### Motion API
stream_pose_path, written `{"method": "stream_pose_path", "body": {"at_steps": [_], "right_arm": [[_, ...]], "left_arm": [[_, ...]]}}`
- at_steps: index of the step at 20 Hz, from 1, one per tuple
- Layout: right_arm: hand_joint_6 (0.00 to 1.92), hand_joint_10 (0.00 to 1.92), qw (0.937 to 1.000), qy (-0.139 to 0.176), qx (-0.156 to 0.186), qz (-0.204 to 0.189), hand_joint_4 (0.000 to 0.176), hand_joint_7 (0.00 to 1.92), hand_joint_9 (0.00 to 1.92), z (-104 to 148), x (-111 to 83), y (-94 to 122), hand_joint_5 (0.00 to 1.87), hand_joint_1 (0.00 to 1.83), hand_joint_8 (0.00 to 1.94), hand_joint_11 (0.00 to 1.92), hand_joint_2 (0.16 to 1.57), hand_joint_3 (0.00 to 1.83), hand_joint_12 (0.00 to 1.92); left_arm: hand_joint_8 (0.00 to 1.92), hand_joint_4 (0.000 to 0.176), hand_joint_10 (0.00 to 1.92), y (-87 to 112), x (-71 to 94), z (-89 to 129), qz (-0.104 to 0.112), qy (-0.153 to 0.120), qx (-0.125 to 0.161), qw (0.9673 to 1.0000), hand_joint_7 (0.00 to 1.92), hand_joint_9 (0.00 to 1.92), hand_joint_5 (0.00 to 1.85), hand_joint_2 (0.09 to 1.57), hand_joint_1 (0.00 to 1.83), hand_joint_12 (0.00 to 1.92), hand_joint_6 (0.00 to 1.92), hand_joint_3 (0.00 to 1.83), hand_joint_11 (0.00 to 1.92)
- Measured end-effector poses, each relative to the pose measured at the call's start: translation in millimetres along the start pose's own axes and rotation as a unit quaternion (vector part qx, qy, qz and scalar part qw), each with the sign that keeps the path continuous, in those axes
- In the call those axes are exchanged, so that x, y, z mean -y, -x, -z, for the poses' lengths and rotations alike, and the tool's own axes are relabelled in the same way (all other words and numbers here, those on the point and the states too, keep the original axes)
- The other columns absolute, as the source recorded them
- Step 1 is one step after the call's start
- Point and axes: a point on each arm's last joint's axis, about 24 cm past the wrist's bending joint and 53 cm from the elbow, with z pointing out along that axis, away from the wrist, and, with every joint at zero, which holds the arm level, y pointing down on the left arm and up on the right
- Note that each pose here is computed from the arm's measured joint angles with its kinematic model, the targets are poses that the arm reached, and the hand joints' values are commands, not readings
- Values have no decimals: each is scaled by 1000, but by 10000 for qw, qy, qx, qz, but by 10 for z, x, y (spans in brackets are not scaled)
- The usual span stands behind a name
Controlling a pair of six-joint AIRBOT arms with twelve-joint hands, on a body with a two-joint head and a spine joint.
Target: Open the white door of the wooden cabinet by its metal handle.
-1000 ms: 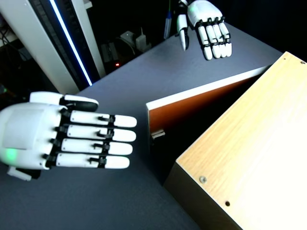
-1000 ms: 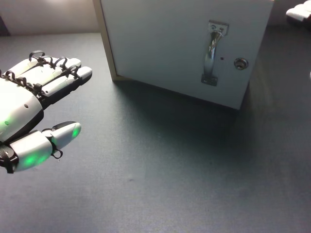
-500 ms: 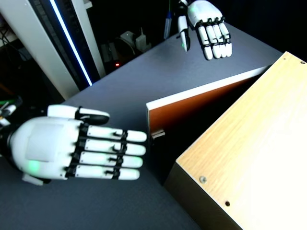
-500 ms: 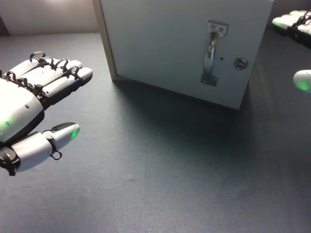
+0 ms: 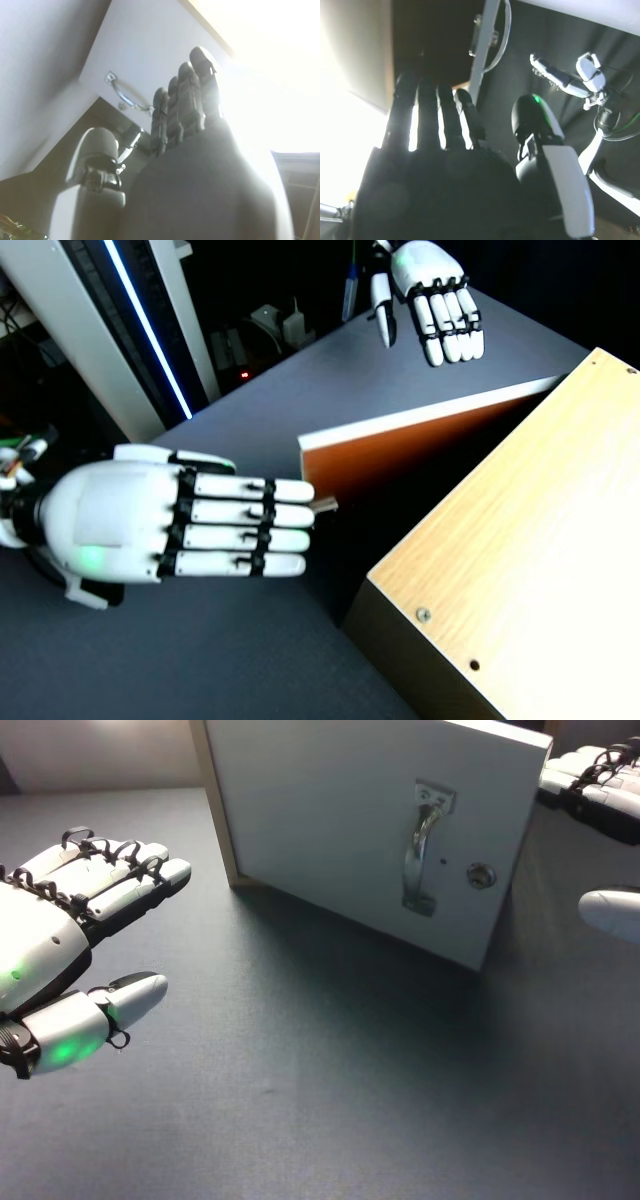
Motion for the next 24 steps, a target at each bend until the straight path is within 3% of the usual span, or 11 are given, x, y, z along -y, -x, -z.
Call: {"method": "stream_pose_path", "body": {"at_steps": [2, 6, 8, 14, 17, 22, 24], "right_arm": [[0, 0, 10000, 41, -58, -17, 10, 0, 0, -1, -34, -43, 4, 214, 0, 34, 1447, 0, 12], [5, 0, 9997, 134, -206, -88, 0, 6, 0, -6, -82, -132, 28, 8, 2, 32, 1408, 0, 9], [3, 0, 9994, 175, -273, -139, 0, 0, 0, -13, -100, -182, 24, 1, 0, 26, 1375, 0, 6], [16, 0, 9979, 321, -499, -260, 0, 38, 0, -28, -178, -352, 69, 16, 10, 80, 1445, 8, 29], [1, 0, 9971, 371, -589, -296, 0, 7, 0, -26, -204, -402, 43, 99, 0, 60, 1452, 0, 20], [3, 0, 9950, 496, -771, -388, 0, 18, 0, -48, -264, -566, 12, 53, 4, 125, 1456, 0, 50], [4, 0, 9938, 572, -842, -456, 0, 1, 0, -69, -306, -633, 22, 41, 0, 38, 1478, 6, 13]], "left_arm": [[1, 0, 2, 7, -18, 1, 33, 39, 17, 10000, 101, 127, 136, 1481, 253, 384, 0, 1, 27], [6, 0, 6, 14, -12, 1, 72, 24, 33, 10000, 117, 142, 152, 1480, 263, 393, 2, 1, 38], [6, 0, 5, 23, -10, 0, 73, 21, 50, 10000, 119, 142, 155, 1479, 263, 390, 3, 0, 30], [4, 0, 2, 28, -10, 6, 70, 17, 61, 10000, 135, 148, 166, 1468, 280, 404, 2, 0, 33], [1, 0, 1, 31, -15, 10, 72, 23, 70, 9999, 132, 147, 171, 1477, 322, 406, 2, 1, 17], [4, 0, 6, 97, -35, 23, 56, 52, 162, 9998, 129, 151, 139, 1474, 291, 429, 0, 1, 36], [2, 0, 2, 108, -42, 28, 59, 63, 185, 9998, 132, 149, 127, 1470, 262, 432, 0, 0, 24]]}}
